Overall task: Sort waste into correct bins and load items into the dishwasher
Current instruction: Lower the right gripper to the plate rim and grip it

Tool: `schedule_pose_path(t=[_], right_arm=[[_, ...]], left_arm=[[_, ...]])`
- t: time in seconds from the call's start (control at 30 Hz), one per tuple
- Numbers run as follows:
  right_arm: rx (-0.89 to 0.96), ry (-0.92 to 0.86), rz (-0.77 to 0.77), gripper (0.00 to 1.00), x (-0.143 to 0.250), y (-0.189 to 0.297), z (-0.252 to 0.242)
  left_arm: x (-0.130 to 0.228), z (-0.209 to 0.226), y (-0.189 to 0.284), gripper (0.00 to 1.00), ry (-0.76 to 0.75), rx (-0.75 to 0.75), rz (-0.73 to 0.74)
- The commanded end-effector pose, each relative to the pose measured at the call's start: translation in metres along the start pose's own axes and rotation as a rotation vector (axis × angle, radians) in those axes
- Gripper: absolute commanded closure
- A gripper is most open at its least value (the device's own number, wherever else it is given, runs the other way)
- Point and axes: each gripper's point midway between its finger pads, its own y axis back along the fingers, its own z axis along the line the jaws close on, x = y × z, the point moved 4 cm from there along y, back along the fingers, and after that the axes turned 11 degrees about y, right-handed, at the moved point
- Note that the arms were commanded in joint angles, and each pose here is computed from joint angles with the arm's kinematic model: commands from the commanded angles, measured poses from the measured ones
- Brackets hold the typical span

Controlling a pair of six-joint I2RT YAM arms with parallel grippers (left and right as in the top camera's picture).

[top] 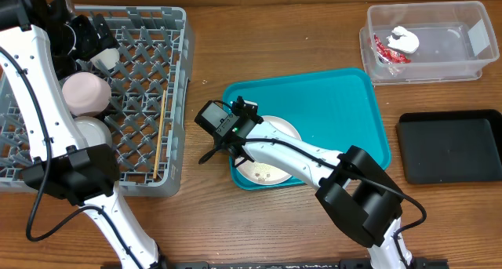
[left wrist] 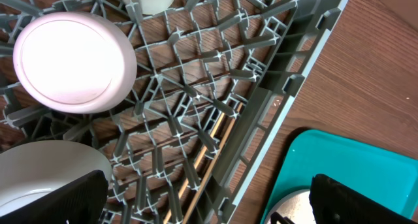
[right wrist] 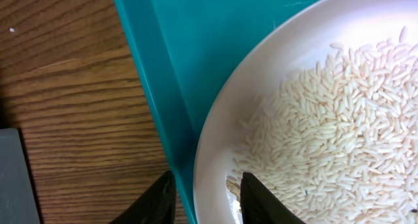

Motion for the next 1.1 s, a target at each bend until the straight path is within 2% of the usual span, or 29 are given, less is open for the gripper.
schedule_pose_path(t=[0.0,0.5,0.73,0.93,1.07], right_arm=[[0.022,-0.013,-0.007,0.66,0.0,-0.002,-0.003],[0.101,-0.015,0.055,0.67,0.011,-0.021,-0.019],[0.231,-0.045,0.11,0.67,-0.007,-0.022,-0.07],[0.214,0.019,0.162,0.73,-0.024,-0.022,-0.09],[0.224,0.003,0.159,0.73,-0.033,-0.012,-0.095]], left_arm=[[0.002,0.0,0.015,0.0,0.007,0.008,-0.031],[0.002,0.0,0.015,0.0,0.007,0.008,-0.031],[0.002,0.0,0.015,0.0,0.007,0.008,-0.03],[0.002,-0.001,0.015,0.0,0.007,0.008,-0.03],[0.002,-0.001,0.015,0.0,0.007,0.009,-0.03]])
